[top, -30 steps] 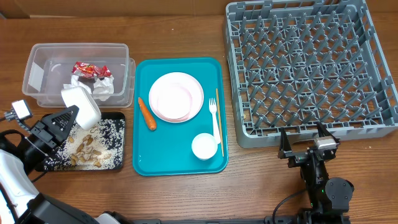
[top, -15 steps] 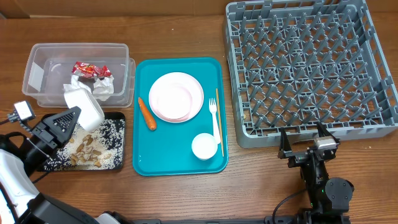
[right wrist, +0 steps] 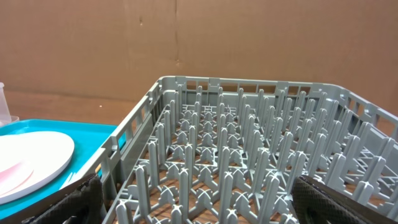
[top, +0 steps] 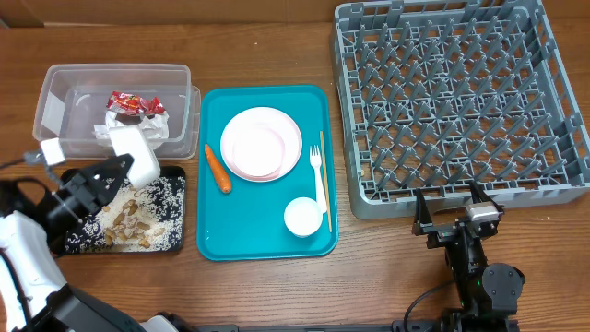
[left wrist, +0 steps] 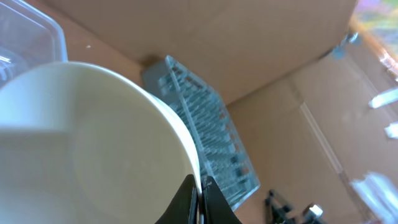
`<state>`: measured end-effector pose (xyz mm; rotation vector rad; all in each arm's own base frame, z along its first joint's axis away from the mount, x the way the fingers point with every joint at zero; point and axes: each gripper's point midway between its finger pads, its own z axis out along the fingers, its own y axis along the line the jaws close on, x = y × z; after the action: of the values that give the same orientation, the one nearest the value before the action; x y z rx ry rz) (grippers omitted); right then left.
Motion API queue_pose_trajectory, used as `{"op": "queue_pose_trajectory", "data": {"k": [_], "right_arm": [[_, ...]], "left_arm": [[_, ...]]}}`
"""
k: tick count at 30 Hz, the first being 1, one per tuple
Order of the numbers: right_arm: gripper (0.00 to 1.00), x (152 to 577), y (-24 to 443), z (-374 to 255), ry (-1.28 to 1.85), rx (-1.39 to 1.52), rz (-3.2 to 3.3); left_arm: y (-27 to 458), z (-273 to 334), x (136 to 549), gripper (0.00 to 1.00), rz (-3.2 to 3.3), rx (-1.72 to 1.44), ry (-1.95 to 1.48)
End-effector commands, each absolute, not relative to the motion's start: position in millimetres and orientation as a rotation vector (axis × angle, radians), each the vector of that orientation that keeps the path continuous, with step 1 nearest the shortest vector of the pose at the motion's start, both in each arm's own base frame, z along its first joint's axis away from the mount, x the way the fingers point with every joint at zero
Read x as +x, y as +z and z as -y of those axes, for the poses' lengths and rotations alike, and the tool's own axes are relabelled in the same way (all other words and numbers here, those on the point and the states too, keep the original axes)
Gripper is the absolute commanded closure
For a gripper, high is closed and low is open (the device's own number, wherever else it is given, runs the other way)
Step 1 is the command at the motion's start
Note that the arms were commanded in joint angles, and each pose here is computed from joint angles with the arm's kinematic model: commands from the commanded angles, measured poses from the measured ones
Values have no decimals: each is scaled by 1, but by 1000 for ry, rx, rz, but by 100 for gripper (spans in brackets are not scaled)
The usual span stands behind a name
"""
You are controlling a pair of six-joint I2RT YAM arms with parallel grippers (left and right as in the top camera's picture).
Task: Sort waste into correct bins and load items into the dishwasher
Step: 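Lift the empty white bowl and carry it right over the teal tray, then lower the bowl onto the pink plate and release it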
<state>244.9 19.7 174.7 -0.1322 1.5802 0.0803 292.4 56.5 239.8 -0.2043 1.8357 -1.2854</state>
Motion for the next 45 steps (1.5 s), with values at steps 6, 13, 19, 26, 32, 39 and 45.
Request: {"op": "queue_pose_trajectory", "data": {"k": [6, 13, 19, 26, 32, 39, 45], "right_arm": [[0, 245, 173, -19, 85, -126, -1575], [0, 245, 173, -19, 85, -126, -1575], [0, 245, 173, -19, 85, -126, -1575], [0, 245, 173, -19, 85, -126, -1575], [0, 245, 173, -19, 85, -126, -1575], [0, 245, 173, -19, 85, -126, -1575], [0, 245, 173, -19, 85, -126, -1575]], "left_arm": [[212, -33, 336, 96, -2190, -368, -1185], [241, 20, 379, 96, -2355, -236, -838], [237, 74, 394, 96, -2421, -81, -254], [210, 130, 397, 91, -2372, 135, 222], [155, 148, 411, 88, -2448, 200, 301], [135, 168, 420, 95, -2472, 228, 188], [133, 185, 418, 95, -2490, 262, 60]]}}
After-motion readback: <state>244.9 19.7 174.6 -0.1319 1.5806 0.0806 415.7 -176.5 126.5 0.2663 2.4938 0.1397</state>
